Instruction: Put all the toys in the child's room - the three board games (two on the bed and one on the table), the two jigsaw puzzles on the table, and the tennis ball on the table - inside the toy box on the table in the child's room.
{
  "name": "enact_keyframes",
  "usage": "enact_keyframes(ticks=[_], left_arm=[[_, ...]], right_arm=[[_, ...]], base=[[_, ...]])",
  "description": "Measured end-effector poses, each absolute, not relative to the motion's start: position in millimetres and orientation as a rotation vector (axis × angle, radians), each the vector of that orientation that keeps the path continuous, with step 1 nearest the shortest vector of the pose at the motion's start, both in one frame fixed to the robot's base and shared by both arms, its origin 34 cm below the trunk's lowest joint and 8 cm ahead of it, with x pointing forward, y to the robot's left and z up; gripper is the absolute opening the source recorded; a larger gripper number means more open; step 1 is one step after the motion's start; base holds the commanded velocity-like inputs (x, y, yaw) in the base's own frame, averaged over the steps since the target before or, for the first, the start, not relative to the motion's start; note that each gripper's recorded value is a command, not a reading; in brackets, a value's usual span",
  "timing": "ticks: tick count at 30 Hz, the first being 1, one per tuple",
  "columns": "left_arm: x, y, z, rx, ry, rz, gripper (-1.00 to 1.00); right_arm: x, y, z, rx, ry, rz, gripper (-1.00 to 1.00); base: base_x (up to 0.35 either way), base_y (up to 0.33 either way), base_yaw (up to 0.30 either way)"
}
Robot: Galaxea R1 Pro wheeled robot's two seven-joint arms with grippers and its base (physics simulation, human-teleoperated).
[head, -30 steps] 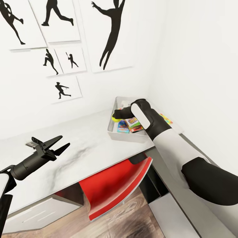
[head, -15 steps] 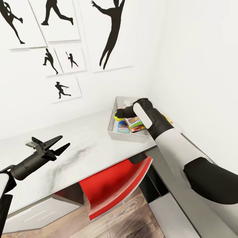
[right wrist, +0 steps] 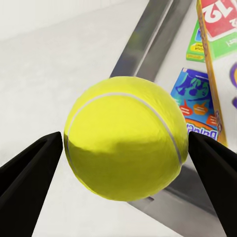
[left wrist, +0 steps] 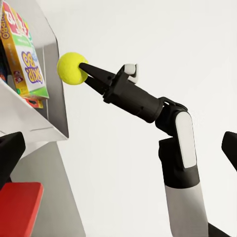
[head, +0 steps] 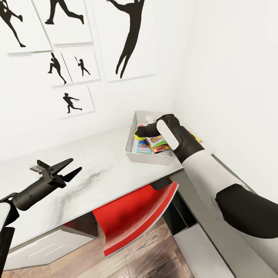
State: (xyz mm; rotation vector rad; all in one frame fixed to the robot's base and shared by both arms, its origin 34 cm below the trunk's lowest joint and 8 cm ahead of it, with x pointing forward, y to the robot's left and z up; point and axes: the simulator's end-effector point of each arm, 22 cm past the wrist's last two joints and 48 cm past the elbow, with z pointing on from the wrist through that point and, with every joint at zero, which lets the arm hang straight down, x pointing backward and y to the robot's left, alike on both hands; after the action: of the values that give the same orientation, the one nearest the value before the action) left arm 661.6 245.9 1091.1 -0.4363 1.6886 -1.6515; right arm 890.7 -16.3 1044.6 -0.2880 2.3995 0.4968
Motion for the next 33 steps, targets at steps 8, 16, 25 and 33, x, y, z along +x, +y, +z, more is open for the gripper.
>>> enact_keyframes(ticks=[8,16,25,33], left_arm=[[661.8,245.9,1089.8,-0.439,1.690,-1.652,1.00],[662.6,245.9,1085.4,-0.446,1.696,-1.652,1.00],[663.4,242.9,1080.1,-0.449,1.699,-1.665,1.00],[662.7,223.5,1081.4,-0.408,1.695,-1.731,1.00]], right_arm=[[890.5,-16.5,1041.8,-0.288,2.402,0.496,-1.00],[890.6,-17.1,1034.4,-0.285,2.413,0.496,-1.00],[889.9,-17.4,1020.5,-0.282,2.434,0.498,-1.00],[888.9,-17.4,1008.1,-0.279,2.451,0.501,-1.00]], base=[[0.000,0.000,0.000],[0.000,0.000,0.000],[0.000,0.000,0.000],[0.000,0.000,0.000]])
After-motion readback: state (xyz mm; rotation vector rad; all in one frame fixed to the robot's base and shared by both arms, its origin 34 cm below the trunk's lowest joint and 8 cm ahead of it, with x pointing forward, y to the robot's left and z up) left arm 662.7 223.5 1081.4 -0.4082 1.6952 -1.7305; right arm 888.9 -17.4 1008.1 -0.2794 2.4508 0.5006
